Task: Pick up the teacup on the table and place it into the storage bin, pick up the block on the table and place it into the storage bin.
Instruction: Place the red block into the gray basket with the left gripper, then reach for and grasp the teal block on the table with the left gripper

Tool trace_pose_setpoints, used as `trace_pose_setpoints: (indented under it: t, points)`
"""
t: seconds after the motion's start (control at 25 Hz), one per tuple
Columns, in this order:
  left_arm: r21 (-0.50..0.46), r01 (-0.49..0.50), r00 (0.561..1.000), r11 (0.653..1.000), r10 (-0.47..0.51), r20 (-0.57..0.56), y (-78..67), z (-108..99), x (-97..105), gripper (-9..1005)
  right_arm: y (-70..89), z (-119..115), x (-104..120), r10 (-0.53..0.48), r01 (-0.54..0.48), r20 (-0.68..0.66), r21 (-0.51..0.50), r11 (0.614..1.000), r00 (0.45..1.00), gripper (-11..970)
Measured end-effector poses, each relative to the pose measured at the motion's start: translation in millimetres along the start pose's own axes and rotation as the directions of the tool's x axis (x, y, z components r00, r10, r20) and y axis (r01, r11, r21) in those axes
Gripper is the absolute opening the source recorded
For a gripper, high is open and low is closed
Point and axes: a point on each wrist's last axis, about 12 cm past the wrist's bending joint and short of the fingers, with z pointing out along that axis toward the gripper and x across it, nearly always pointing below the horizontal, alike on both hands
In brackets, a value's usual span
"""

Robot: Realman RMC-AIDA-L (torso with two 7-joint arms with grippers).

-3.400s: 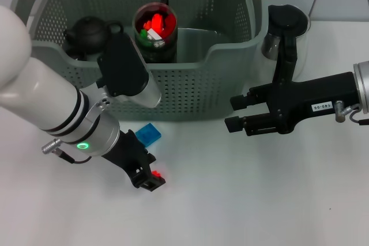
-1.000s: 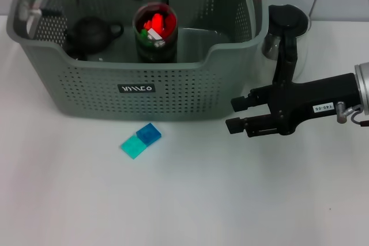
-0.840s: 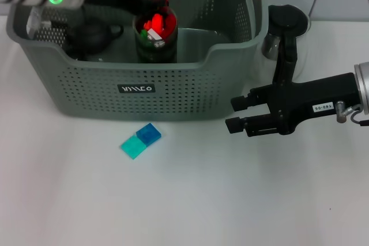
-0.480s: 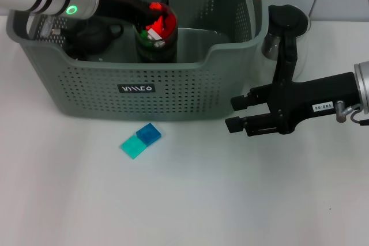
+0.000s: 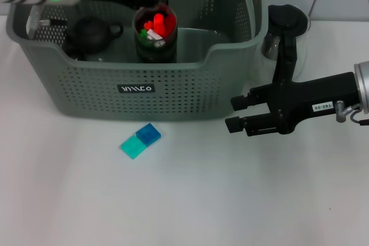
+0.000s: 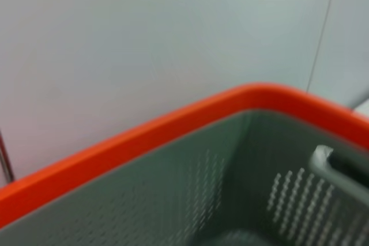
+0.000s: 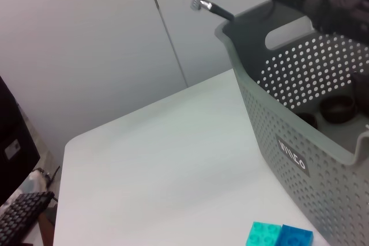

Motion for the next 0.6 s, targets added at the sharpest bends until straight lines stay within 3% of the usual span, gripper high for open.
trace_pose_setpoints:
  t: [0.12,0.2,0.36,0.6]
  points:
    - [0.071,0.076,0.993,0.995,-0.082,0.089,1.5,-31,1,392,0.3,0,0,0.001,-0.001,0.000,-0.002,1.000,1.000,609]
    - [0.174,0.115,0.978,0.978,-0.143,0.155,2.0,-66,7,446,0.3,0,0,0.001,-0.001,0.000,-0.001,1.000,1.000,610]
    - [0.295,0.133,0.975,0.946,-0.178,0.132,5.5,-102,29,496,0.0,0,0,0.000,0.000,0.001,0.000,1.000,1.000,610]
    - [0.424,0.079,0.995,0.902,-0.100,0.028,-2.8,-125,78,489,-0.4,1,-2,-0.005,0.005,-0.001,-0.001,1.000,1.000,610]
